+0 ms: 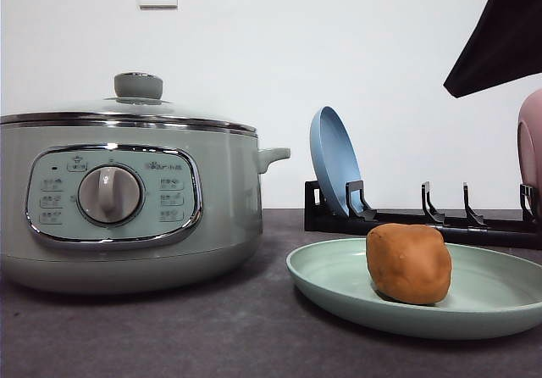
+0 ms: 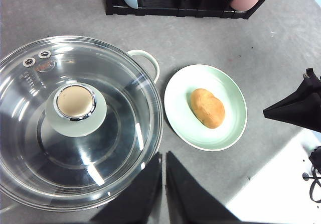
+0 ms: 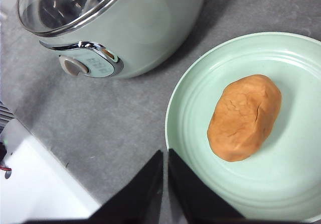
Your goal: Transfer potato from steamer to green plate
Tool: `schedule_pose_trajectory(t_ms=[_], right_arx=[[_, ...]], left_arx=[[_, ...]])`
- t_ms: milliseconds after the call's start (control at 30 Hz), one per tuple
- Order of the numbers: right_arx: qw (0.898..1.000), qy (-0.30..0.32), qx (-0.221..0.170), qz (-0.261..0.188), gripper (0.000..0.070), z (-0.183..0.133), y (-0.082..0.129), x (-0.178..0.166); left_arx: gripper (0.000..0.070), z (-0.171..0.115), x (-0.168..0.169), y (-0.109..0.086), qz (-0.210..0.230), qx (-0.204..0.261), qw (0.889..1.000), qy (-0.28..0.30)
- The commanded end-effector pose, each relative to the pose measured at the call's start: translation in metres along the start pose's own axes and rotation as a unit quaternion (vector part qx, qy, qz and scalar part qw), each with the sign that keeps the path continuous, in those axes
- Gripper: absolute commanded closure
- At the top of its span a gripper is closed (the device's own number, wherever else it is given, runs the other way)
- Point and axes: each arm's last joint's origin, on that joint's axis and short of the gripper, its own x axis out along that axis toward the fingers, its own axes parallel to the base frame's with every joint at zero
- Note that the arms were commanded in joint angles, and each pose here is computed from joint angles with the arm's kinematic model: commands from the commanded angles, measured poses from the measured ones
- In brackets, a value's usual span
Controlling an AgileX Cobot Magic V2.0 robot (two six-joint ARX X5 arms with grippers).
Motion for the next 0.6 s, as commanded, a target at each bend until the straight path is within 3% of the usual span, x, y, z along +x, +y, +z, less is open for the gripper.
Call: schedule_pose_trajectory(t_ms=[0, 433, 567], right_arx=[[1.0, -0.008, -0.013, 0.005, 0.0696, 0.004, 0.003, -0.002], [1.0, -0.008, -0.013, 0.005, 0.0696, 0.004, 0.003, -0.002], [1.0, -0.008, -0.013, 0.005, 0.0696, 0.004, 0.003, -0.002]], left_arx=[[0.0698, 0.004, -0.003, -0.002, -0.003, 0.007, 1.0, -0.01], [0.0699, 0.004, -0.005, -0.002, 0.001, 0.016, 1.0, -0.016], [0.0699, 0.008, -0.024, 0.001, 0.031, 0.043, 0.994, -0.095]])
